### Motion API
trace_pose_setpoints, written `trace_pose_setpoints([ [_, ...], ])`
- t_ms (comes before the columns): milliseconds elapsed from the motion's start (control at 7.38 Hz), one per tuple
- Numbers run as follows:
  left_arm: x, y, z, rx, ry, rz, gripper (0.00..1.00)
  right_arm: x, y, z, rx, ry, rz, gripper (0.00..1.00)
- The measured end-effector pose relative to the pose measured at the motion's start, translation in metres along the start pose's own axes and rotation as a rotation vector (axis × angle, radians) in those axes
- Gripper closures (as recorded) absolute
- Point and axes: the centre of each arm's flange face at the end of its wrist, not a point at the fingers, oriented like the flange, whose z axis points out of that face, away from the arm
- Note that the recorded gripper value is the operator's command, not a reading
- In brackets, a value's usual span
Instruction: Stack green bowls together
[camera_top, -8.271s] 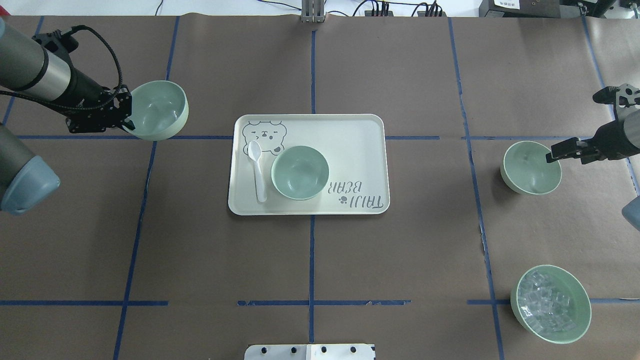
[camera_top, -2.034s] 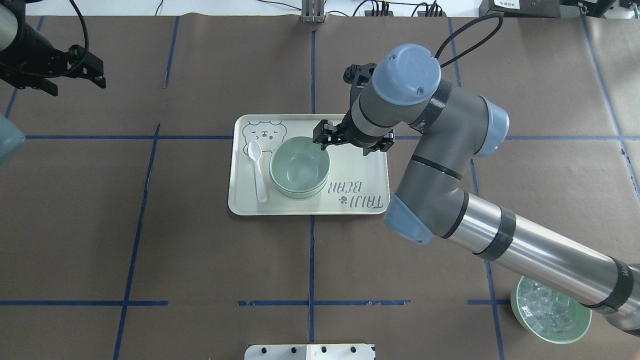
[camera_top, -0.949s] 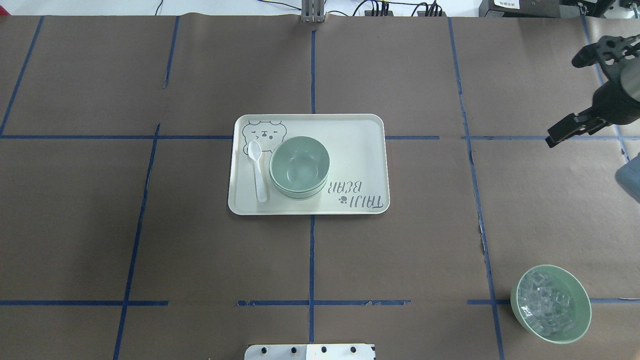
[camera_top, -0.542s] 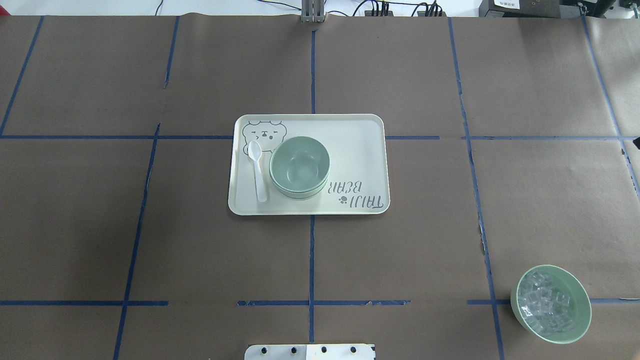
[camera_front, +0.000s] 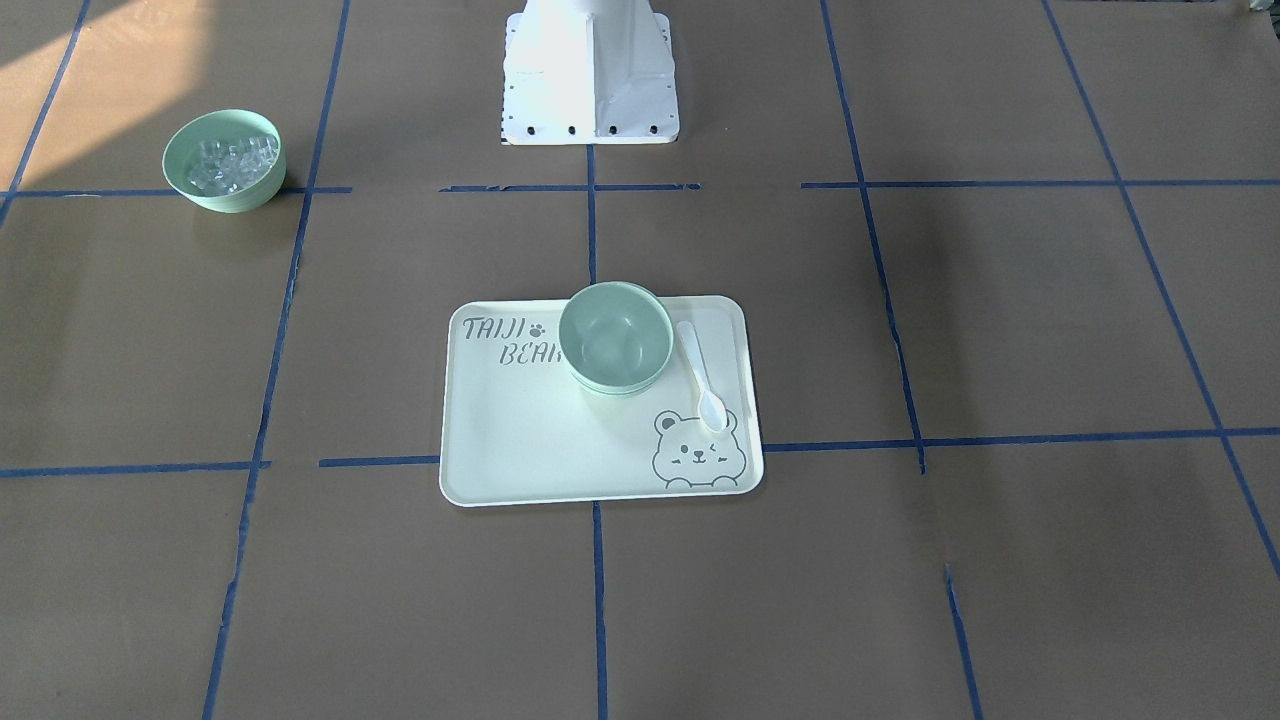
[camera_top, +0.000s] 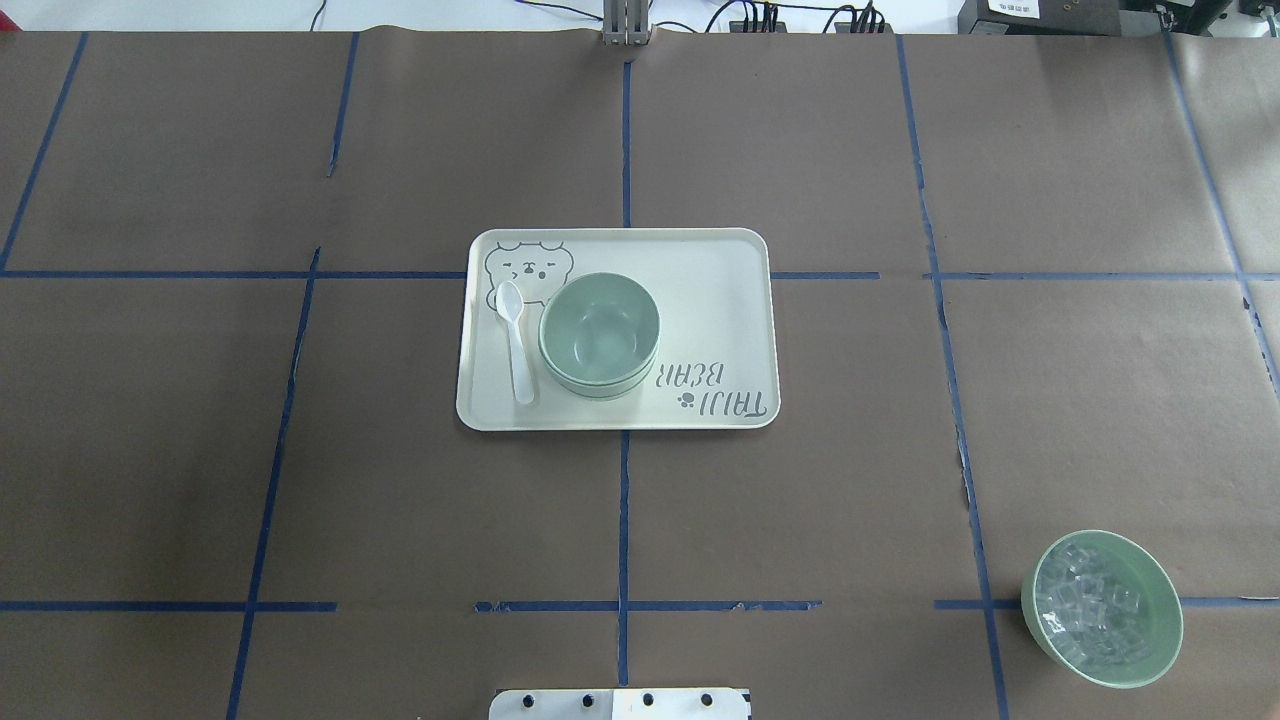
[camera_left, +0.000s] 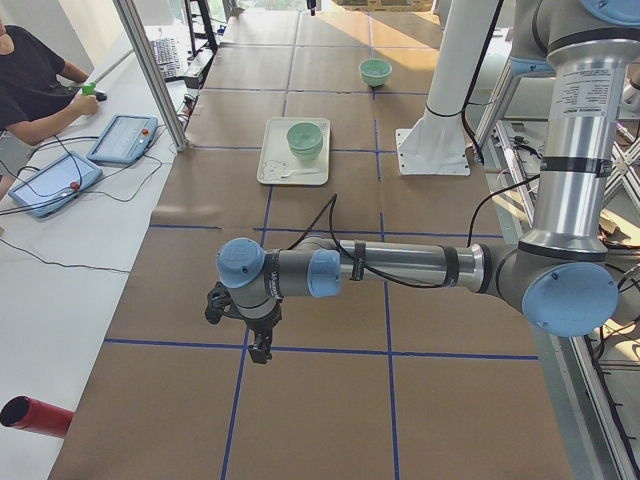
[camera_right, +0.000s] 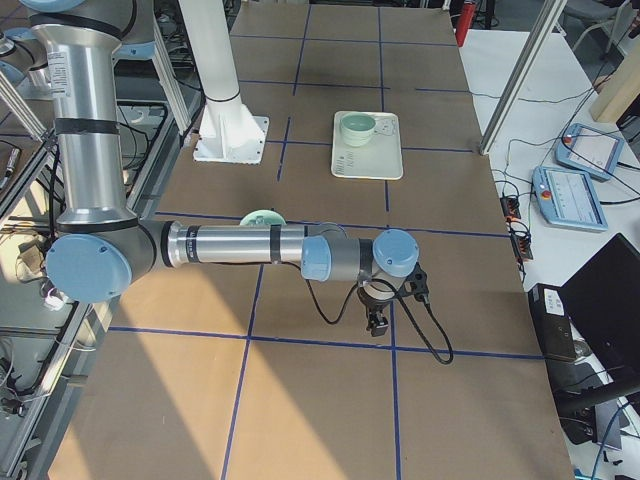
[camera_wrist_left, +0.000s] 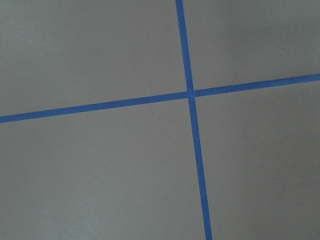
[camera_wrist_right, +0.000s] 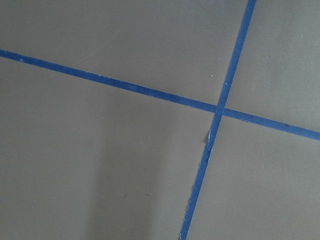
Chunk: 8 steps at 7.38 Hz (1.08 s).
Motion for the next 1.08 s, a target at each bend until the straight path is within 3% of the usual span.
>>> trace_pose_setpoints([
  [1085,-0.001,0.002,0.002,-0.003,0.002,-0.010,0.00,0.047,0.056,-0.022,0.053,0.000,0.134,0.00],
])
